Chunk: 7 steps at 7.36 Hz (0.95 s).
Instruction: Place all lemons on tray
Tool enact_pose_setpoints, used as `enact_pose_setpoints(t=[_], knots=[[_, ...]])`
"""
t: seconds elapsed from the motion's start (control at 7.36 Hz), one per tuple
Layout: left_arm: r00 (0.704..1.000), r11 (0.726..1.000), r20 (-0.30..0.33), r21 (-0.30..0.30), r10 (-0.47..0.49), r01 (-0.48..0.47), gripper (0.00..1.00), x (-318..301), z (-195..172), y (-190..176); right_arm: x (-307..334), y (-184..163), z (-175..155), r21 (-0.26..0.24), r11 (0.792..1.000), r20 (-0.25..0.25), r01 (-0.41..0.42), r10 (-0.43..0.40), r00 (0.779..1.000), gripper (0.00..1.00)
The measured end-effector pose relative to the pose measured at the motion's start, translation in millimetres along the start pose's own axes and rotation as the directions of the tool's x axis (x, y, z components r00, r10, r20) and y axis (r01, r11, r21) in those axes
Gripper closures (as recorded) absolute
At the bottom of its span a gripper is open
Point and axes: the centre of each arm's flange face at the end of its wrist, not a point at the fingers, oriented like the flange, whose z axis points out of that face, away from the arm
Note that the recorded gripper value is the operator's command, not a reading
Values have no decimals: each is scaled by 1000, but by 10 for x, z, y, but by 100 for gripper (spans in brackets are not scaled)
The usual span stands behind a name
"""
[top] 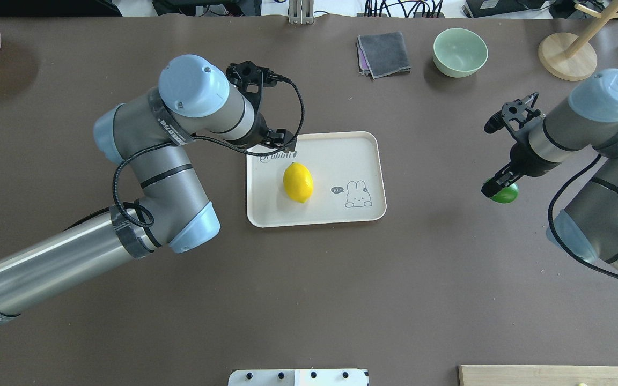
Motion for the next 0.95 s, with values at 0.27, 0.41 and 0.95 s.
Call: enact_pose_setpoints(t=[0.27,0.41,0.95], knots=[[995,996,29,-21,92,-92,2,-808,-150,123,-879,-803,-131,24,993,45,-119,118,992,100],[993,993,32,-35,114,-113,2,-1133,-253,177,-1313,-1090,-127,32,986,61,-165,163,985,100],[989,990,58,-56,133,-130,2,-1847,-509,370,-1908,-1671,374,96,974,60,-203,198,978,0]])
